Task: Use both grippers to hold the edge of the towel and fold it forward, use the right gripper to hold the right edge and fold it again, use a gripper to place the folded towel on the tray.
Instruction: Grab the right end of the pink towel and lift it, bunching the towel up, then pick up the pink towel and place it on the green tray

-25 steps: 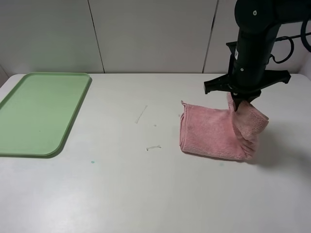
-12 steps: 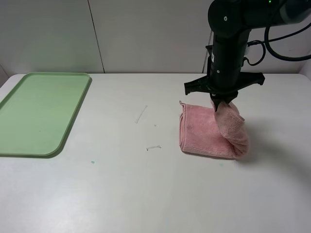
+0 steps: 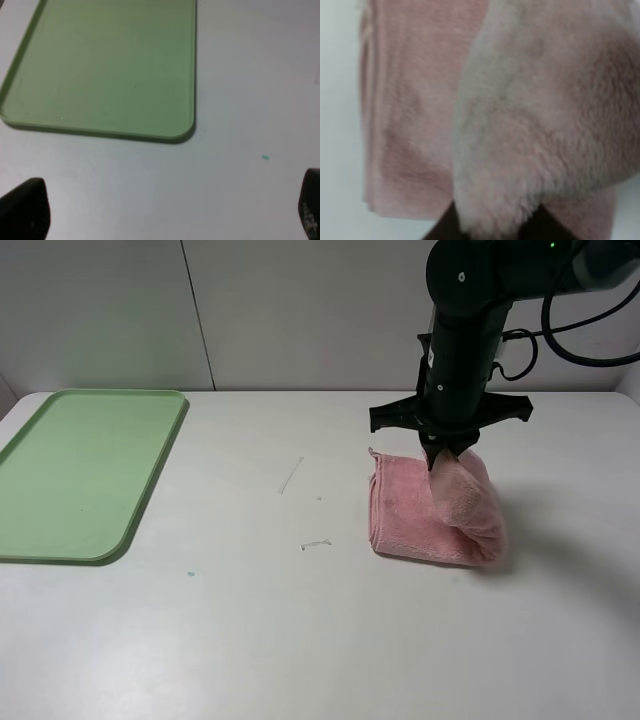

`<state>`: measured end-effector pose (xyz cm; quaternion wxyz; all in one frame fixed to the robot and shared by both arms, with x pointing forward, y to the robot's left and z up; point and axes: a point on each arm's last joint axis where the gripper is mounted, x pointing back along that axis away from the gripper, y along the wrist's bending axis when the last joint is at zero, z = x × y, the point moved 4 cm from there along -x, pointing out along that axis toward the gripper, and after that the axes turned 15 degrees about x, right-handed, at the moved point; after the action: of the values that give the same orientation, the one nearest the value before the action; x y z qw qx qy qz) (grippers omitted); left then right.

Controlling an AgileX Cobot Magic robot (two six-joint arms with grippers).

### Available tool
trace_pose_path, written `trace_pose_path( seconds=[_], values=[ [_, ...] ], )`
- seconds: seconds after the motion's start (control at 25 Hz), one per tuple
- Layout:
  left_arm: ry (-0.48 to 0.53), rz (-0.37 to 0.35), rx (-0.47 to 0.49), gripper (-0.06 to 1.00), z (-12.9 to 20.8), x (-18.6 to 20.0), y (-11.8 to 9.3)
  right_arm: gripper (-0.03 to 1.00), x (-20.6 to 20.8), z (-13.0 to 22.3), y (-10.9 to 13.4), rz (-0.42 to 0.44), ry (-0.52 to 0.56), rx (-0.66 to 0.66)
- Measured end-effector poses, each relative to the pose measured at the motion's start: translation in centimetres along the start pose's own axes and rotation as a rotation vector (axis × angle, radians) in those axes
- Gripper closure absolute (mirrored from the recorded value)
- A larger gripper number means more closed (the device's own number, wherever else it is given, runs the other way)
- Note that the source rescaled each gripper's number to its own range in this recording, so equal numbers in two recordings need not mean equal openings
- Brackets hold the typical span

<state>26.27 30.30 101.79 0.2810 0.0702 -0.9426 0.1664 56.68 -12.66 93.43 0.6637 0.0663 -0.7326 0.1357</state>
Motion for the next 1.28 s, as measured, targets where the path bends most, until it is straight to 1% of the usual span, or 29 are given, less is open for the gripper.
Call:
trace_pose_path(
  seconds=[0.04, 0.08, 0.12, 0.16, 0.24, 0.4, 0.6, 0.72, 1.0, 1.12, 1.28],
  values=[
    [0.000, 0.000, 0.000, -0.05, 0.0, 0.0, 0.0, 0.45, 0.0, -0.3, 0.2, -0.019, -0.019, -0.010],
    [0.000, 0.000, 0.000, -0.05, 0.0, 0.0, 0.0, 0.28, 0.0, -0.5, 0.5, -0.039, -0.041, -0.022],
    [0.000, 0.000, 0.000, -0.05, 0.0, 0.0, 0.0, 0.15, 0.0, -0.8, 0.7, -0.053, -0.060, -0.029],
    [0.000, 0.000, 0.000, -0.05, 0.0, 0.0, 0.0, 0.07, 0.1, -1.0, 0.9, -0.068, -0.077, -0.036],
    [0.000, 0.000, 0.000, -0.05, 0.0, 0.0, 0.0, 0.01, 0.1, -1.4, 1.3, -0.101, -0.104, -0.052],
    [0.000, 0.000, 0.000, -0.05, 0.0, 0.0, 0.0, -0.03, 0.2, -1.6, 1.6, -0.123, -0.121, -0.063],
    [0.000, 0.000, 0.000, -0.05, 0.0, 0.0, 0.0, -0.03, 0.4, -1.1, 1.4, -0.115, -0.088, -0.058],
    [0.000, 0.000, 0.000, -0.05, 0.0, 0.0, 0.0, -0.03, 1.4, -0.5, 1.1, -0.106, -0.077, -0.028],
    [0.000, 0.000, 0.000, -0.05, 0.0, 0.0, 0.0, -0.03, 5.8, 2.1, -1.0, -0.027, -0.036, 0.126],
    [0.000, 0.000, 0.000, -0.05, 0.0, 0.0, 0.0, -0.03, 7.8, 3.3, -1.7, -0.014, -0.076, 0.224],
    [0.000, 0.000, 0.000, -0.05, 0.0, 0.0, 0.0, -0.03, 8.9, 6.2, -2.7, -0.006, -0.089, 0.347]
  ],
)
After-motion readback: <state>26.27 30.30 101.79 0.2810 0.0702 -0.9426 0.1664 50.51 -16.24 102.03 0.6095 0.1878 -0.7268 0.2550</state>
